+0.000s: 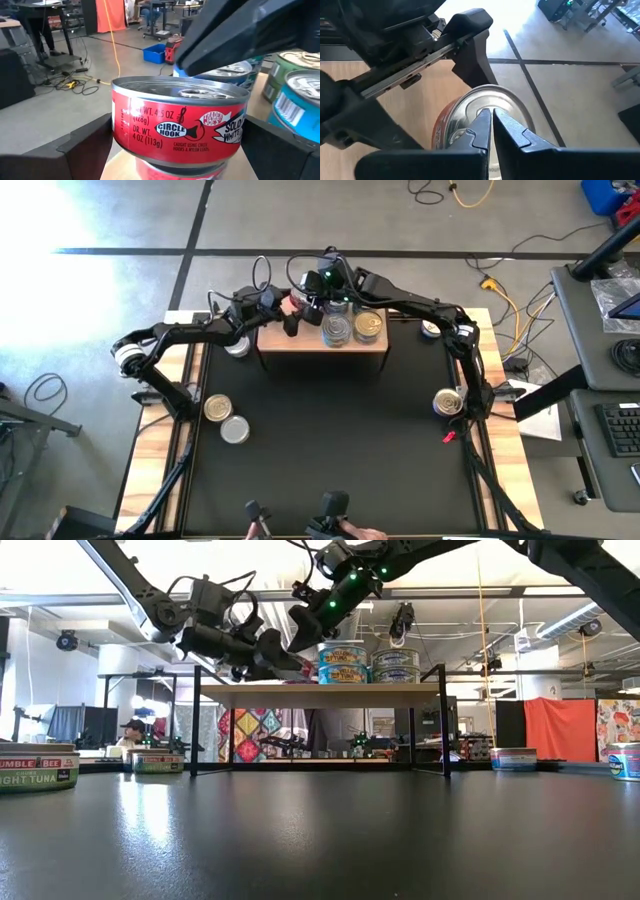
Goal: Stack canned seafood by type on shelf
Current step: Stack the red tuna can on the top of the red tuna can on the shelf
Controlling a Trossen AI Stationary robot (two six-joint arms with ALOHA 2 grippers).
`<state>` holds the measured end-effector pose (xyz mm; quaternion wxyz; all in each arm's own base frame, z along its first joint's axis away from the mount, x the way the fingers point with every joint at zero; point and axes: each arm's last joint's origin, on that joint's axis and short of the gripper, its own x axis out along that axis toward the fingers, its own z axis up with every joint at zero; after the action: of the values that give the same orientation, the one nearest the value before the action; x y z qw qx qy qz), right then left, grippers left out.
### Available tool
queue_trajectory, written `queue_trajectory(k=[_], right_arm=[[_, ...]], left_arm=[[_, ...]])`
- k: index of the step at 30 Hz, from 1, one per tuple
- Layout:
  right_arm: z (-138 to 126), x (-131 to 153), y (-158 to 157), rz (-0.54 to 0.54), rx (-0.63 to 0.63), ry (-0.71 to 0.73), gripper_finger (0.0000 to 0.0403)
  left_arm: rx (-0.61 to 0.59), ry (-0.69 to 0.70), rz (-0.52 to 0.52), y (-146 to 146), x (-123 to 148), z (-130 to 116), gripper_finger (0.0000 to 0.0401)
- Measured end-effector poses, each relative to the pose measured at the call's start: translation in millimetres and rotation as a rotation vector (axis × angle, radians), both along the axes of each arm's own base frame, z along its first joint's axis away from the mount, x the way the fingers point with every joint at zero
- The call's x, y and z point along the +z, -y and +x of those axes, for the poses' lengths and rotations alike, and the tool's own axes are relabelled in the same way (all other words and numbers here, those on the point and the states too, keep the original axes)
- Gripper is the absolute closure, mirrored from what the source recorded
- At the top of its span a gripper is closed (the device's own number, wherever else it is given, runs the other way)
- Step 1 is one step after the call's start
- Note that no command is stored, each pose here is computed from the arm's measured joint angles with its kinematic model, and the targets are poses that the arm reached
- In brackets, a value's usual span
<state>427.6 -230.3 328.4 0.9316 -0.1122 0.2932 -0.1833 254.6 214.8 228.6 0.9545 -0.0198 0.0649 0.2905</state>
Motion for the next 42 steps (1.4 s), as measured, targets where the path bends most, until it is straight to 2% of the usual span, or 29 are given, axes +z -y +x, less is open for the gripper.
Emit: queue_trajectory(k=[7,13,21,28,32,37,42], right_arm=[[0,0,0,0.001,0.002,-0.001,0.039],[-2,-3,-1,0.007,0.009,-0.038,0.039],[-3,-6,-2,0.015,0.016,-0.071,0.039],[-6,-10,-2,0.026,0.024,-0.123,0.039],[-8,-12,-3,0.035,0.031,-0.156,0.039],[-10,-15,-5,0.059,0.035,-0.191,0.039],[-11,-16,-6,0.078,0.032,-0.202,0.039]], left_arm=[[-0.036,0.004,-0.001,3,0,2,0.0028],[-0.008,0.024,-0.01,2,1,3,0.0028],[-0.018,-0.014,-0.045,-8,-13,21,0.0028],[-0.023,-0.042,-0.036,-7,-15,19,0.0027],[-0.026,-0.05,-0.037,-7,-16,19,0.0013],[-0.1,-0.051,-0.049,-5,-16,19,0.0006],[-0.113,-0.056,-0.054,-3,-14,18,0.0004]])
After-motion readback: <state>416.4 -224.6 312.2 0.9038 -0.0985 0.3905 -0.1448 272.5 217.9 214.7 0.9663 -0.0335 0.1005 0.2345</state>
